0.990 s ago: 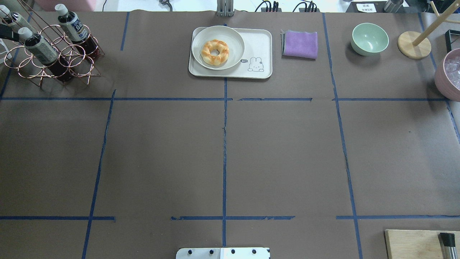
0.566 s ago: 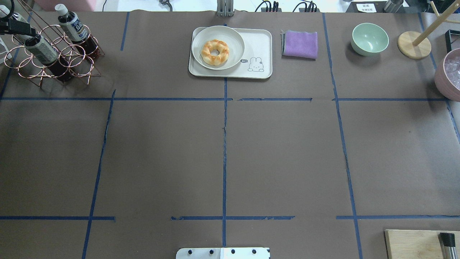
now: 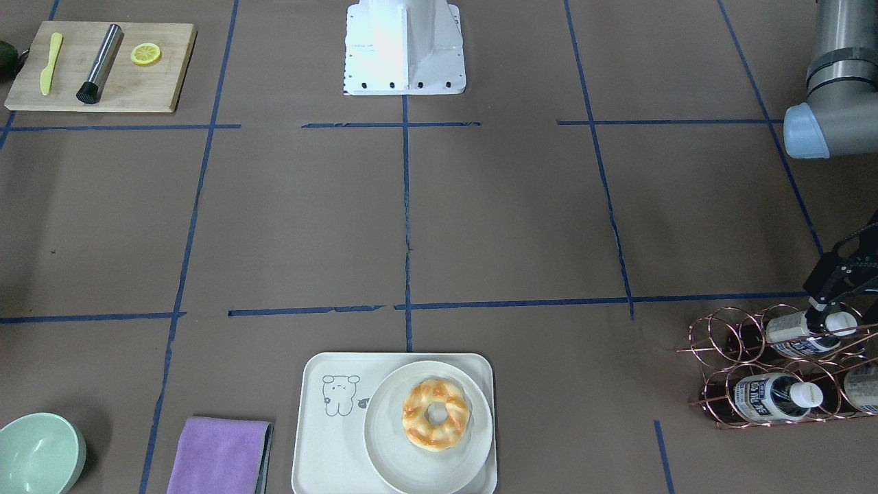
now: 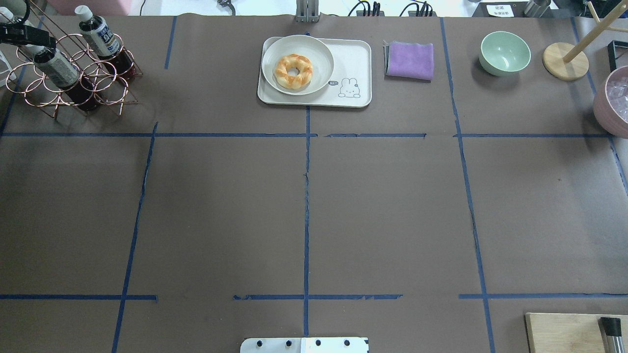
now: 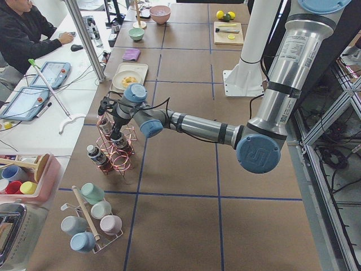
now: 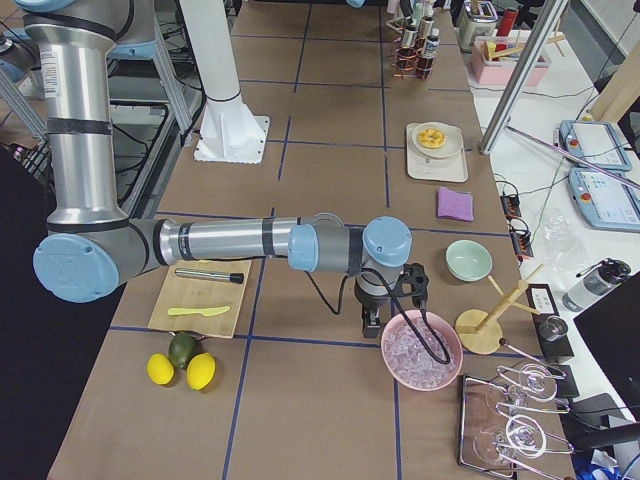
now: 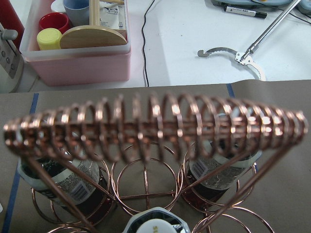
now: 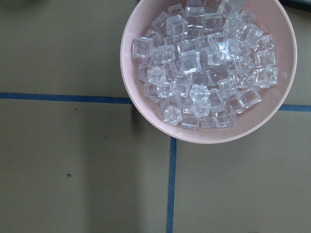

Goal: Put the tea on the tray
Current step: 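Reach the left gripper over the copper rack down onto a dark tea bottle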

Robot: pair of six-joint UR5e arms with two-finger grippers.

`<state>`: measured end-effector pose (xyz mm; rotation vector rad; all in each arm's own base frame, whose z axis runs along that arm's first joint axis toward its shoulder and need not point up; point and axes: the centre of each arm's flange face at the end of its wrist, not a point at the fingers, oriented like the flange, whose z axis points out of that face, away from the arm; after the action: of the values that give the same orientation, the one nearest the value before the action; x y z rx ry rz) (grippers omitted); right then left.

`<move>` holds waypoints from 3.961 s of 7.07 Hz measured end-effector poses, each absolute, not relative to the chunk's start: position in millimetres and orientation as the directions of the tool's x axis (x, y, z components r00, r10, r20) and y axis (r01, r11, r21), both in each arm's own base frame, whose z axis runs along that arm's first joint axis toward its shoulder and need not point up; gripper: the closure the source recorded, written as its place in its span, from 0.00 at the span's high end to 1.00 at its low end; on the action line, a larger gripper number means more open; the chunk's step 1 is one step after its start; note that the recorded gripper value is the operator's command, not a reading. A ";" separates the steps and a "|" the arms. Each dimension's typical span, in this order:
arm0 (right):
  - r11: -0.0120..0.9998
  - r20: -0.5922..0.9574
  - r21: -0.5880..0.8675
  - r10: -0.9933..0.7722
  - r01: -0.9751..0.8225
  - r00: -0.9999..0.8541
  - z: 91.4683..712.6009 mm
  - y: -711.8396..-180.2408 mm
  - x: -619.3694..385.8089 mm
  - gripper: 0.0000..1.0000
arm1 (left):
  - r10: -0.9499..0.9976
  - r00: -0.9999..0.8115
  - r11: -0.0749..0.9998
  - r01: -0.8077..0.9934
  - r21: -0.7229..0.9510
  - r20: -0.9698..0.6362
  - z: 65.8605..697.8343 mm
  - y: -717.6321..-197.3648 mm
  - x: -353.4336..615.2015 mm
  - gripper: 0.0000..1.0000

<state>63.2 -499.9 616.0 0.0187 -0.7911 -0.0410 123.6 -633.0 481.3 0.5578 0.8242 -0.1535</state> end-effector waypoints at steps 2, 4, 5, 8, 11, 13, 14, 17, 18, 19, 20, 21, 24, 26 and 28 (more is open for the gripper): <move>0.999 0.710 0.033 -0.045 0.030 0.702 616.1 -500.2 63.3 1.00 | 0.081 0.679 0.848 0.338 0.408 -0.730 482.8 -634.9 124.4 0.62; 0.999 0.711 0.032 -0.044 0.030 0.702 616.5 -500.1 63.8 1.00 | 0.082 0.679 0.848 0.337 0.409 -0.730 480.8 -636.5 124.9 0.61; 0.999 0.711 0.031 -0.043 0.029 0.702 616.7 -500.1 63.8 1.00 | 0.082 0.679 0.849 0.336 0.408 -0.730 480.6 -636.6 125.4 0.61; 0.999 0.711 0.032 -0.043 0.029 0.702 616.5 -500.1 63.9 1.00 | 0.080 0.681 0.851 0.333 0.406 -0.728 483.6 -637.1 126.2 0.60; 0.999 0.711 0.030 -0.042 0.030 0.702 617.2 -500.0 63.9 1.00 | 0.075 0.682 0.853 0.334 0.401 -0.728 486.1 -637.1 125.3 0.51; 0.999 0.711 0.031 -0.043 0.030 0.702 617.2 -500.1 63.9 1.00 | 0.074 0.682 0.853 0.334 0.401 -0.728 486.8 -636.8 125.1 0.29; 0.999 0.711 0.031 -0.043 0.029 0.702 617.2 -500.1 63.9 1.00 | 0.074 0.682 0.853 0.334 0.400 -0.728 486.5 -636.9 125.2 0.19; 0.999 0.711 0.032 -0.044 0.031 0.702 617.4 -500.1 63.9 1.00 | 0.076 0.679 0.854 0.334 0.399 -0.730 484.0 -636.8 124.7 0.00; 0.999 0.711 0.032 -0.044 0.031 0.702 617.6 -500.0 64.2 1.00 | 0.073 0.678 0.855 0.335 0.396 -0.731 481.1 -636.8 122.7 0.00; 0.999 0.711 0.033 -0.045 0.031 0.702 617.6 -500.0 64.4 1.00 | 0.067 0.676 0.859 0.335 0.387 -0.734 476.8 -636.3 119.7 0.00; 0.999 0.711 0.033 -0.046 0.032 0.702 617.7 -499.9 64.5 1.00 | 0.062 0.667 0.864 0.336 0.374 -0.742 471.0 -635.6 112.4 0.00; 0.999 0.711 0.033 -0.046 0.032 0.702 618.1 -499.9 64.6 1.00 | 0.057 0.654 0.866 0.344 0.364 -0.754 463.2 -635.0 99.4 0.00; 0.999 0.710 0.029 -0.043 0.032 0.703 619.8 -499.2 64.7 1.00 | 0.052 0.641 0.852 0.371 0.368 -0.766 425.9 -627.6 71.6 0.00; 0.999 0.710 0.024 -0.039 0.031 0.703 622.1 -497.4 64.7 1.00 | 0.040 0.645 0.839 0.393 0.376 -0.763 414.3 -625.9 56.5 0.00; 0.999 0.710 0.019 -0.036 0.031 0.703 624.2 -496.4 64.8 1.00 | 0.024 0.646 0.825 0.418 0.381 -0.763 410.5 -626.3 37.8 0.00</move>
<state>64.8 -496.4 624.2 0.0058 -0.7899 -0.0375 37.8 -626.3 410.5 0.5724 0.8483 -0.2383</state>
